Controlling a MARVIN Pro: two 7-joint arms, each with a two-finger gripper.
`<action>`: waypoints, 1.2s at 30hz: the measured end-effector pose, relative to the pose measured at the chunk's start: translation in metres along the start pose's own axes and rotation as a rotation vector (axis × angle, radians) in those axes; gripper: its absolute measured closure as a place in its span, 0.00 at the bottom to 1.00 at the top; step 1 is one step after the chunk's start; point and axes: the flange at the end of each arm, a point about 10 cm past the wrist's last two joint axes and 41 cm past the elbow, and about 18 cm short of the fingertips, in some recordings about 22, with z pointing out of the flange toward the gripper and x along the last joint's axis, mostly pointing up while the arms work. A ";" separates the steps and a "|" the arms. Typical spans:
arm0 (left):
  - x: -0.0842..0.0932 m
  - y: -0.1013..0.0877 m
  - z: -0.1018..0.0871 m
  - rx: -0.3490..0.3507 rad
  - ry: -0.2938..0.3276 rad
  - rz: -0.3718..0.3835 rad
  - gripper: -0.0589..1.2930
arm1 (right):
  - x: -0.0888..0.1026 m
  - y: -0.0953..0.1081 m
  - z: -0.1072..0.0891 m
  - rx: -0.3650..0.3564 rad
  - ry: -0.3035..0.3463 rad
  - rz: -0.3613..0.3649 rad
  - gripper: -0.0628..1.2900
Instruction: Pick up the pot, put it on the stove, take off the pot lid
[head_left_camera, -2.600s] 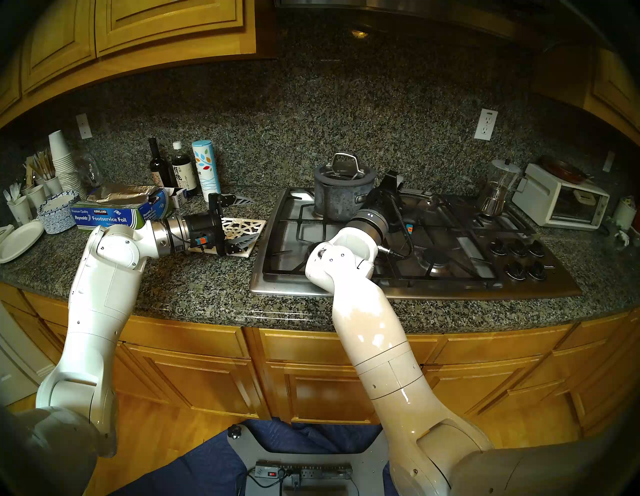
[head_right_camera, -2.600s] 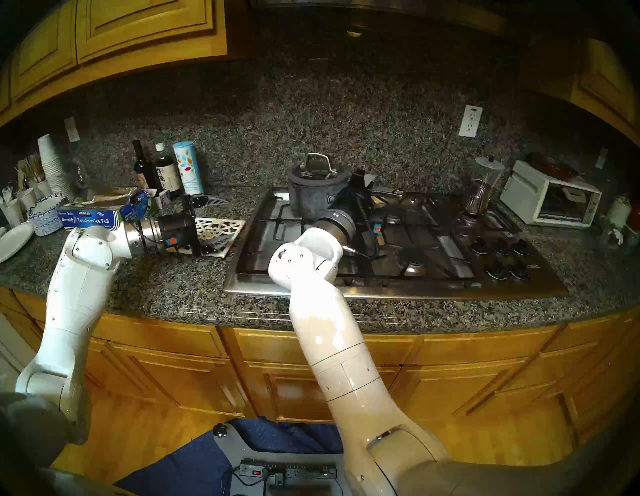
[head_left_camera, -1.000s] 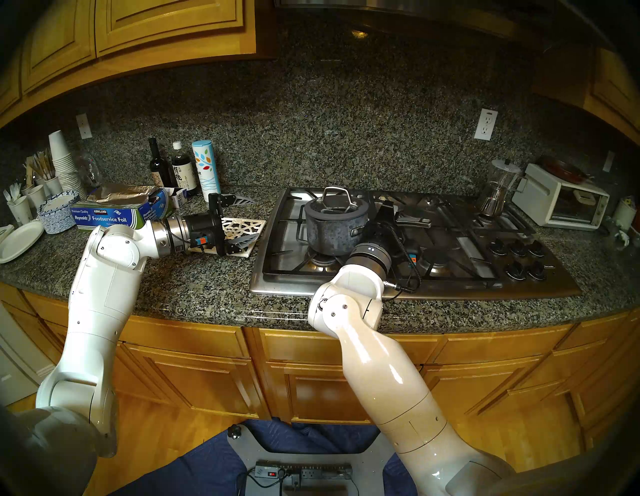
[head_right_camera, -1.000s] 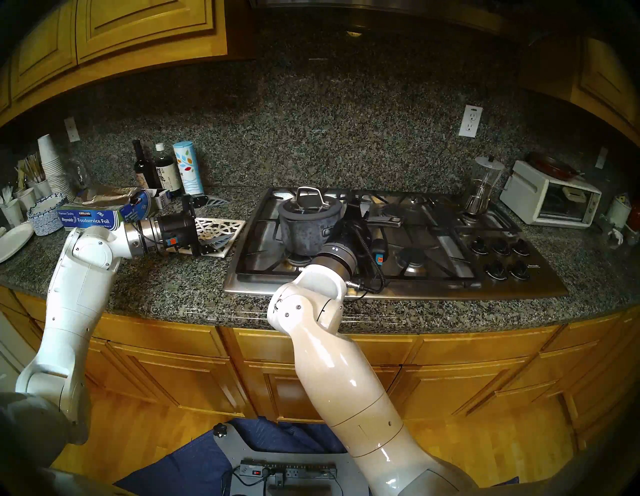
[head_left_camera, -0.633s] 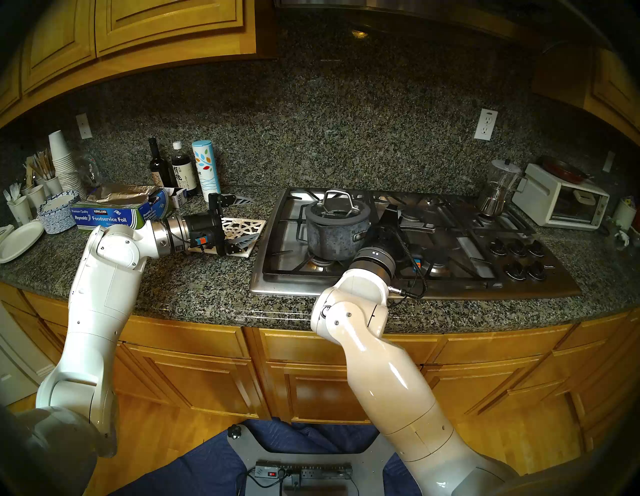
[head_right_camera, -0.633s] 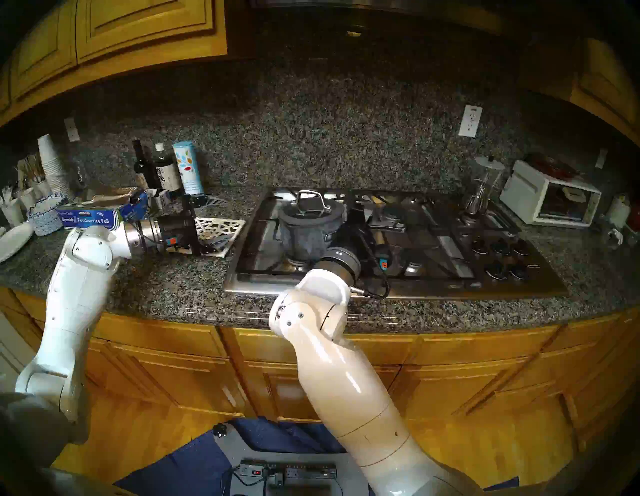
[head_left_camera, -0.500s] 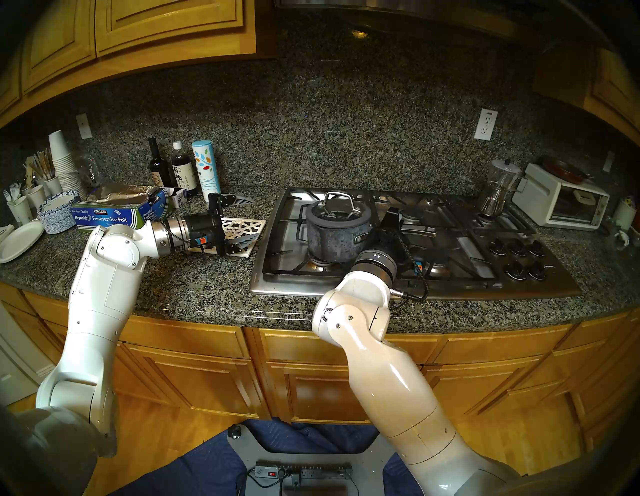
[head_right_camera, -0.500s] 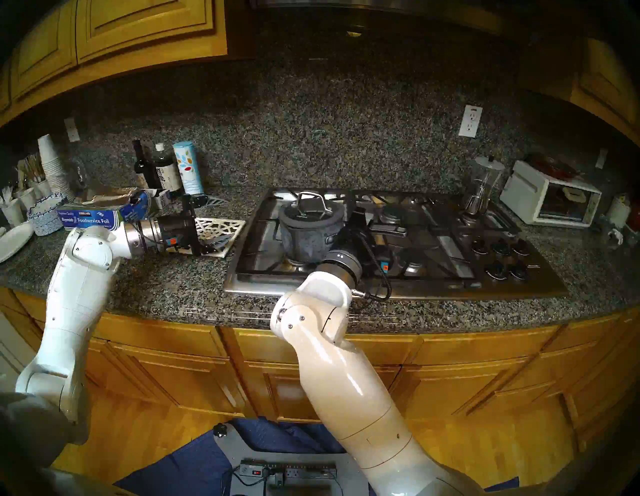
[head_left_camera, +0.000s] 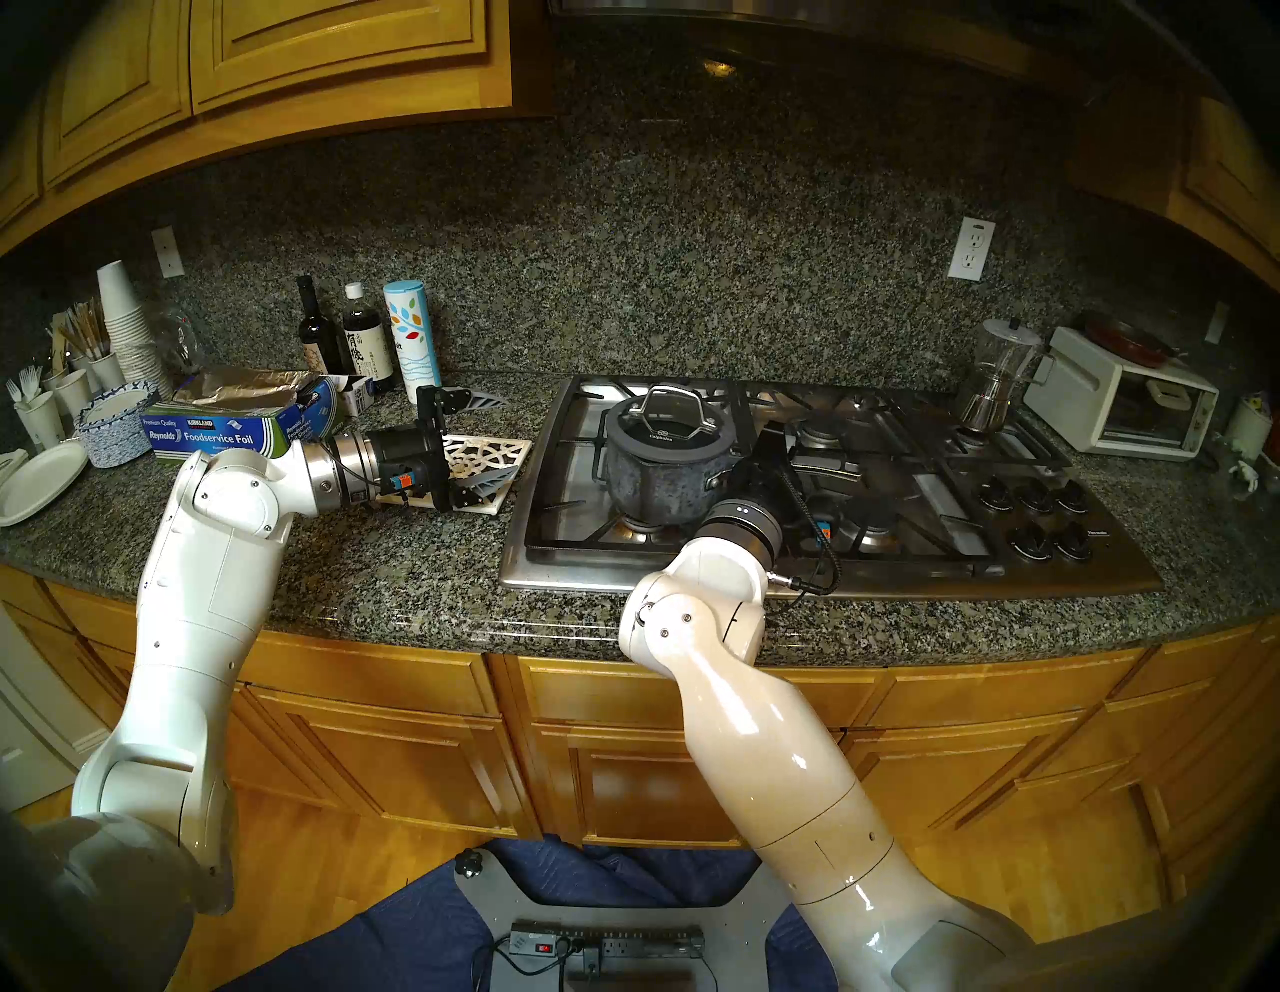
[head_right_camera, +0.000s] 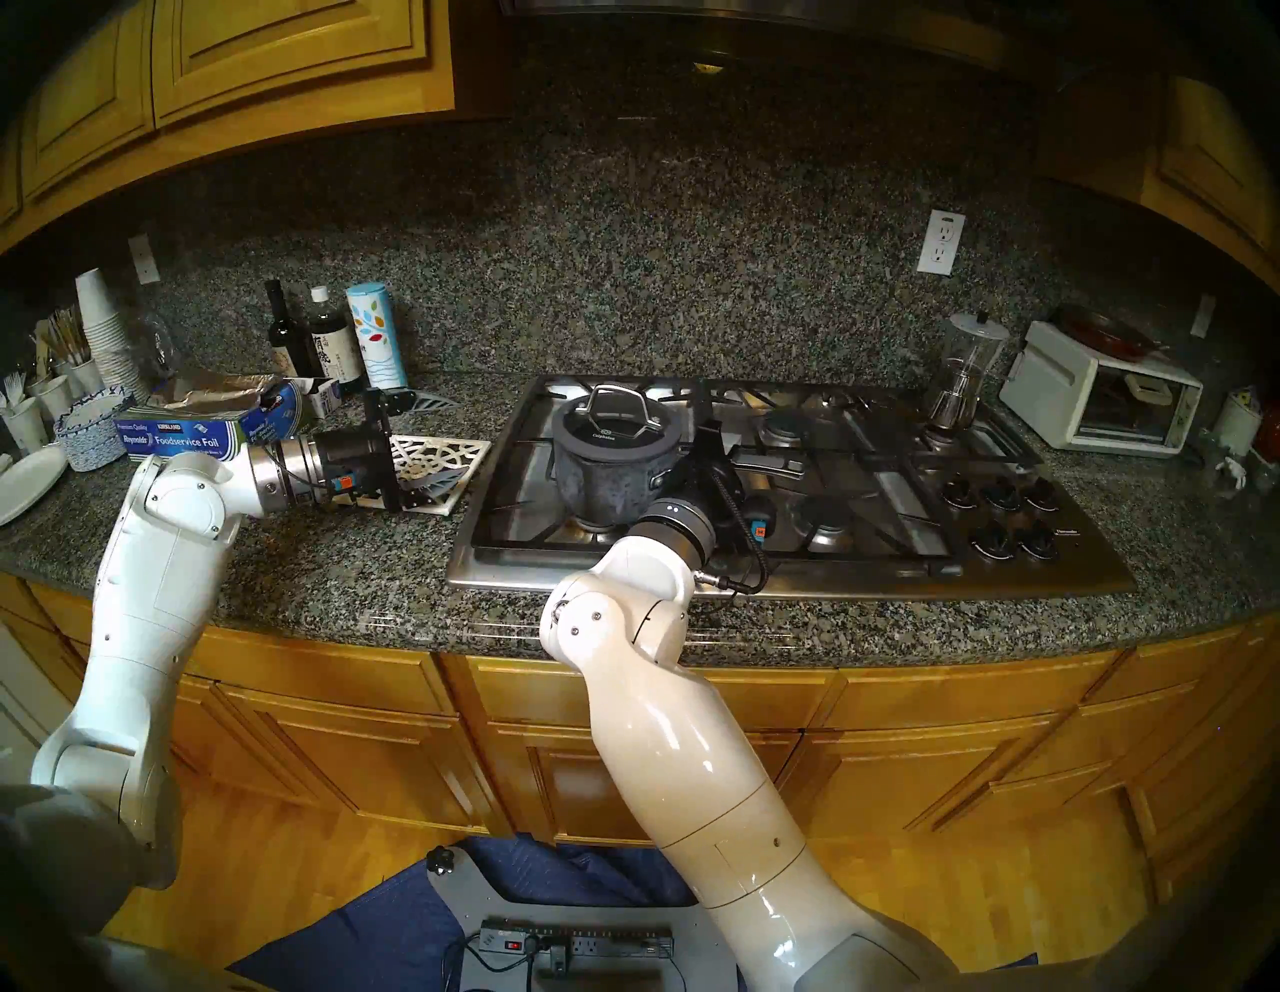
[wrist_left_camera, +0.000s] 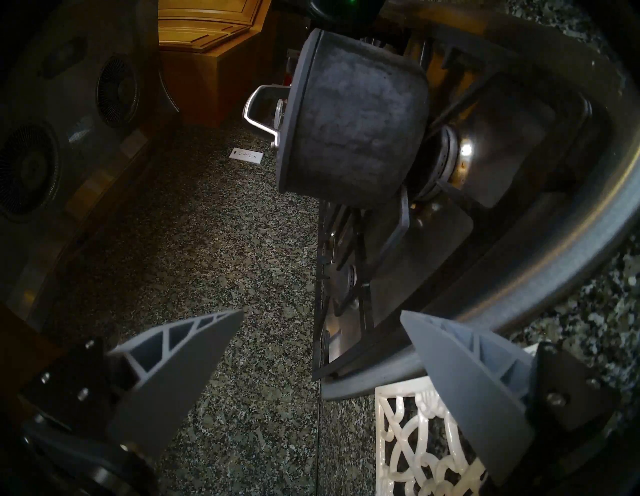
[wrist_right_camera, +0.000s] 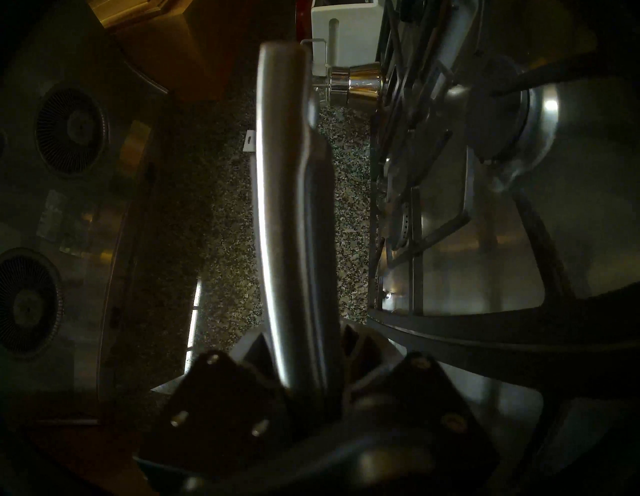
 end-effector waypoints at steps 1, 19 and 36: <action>0.000 0.000 0.000 0.000 0.000 0.000 0.04 | 0.000 0.000 0.000 0.000 0.000 0.001 0.86; 0.000 0.000 0.000 0.000 0.000 0.000 0.04 | -0.004 -0.003 0.004 -0.004 0.006 0.014 0.86; 0.000 0.000 0.000 0.000 0.000 0.000 0.04 | -0.008 -0.010 -0.004 0.003 -0.017 0.029 0.86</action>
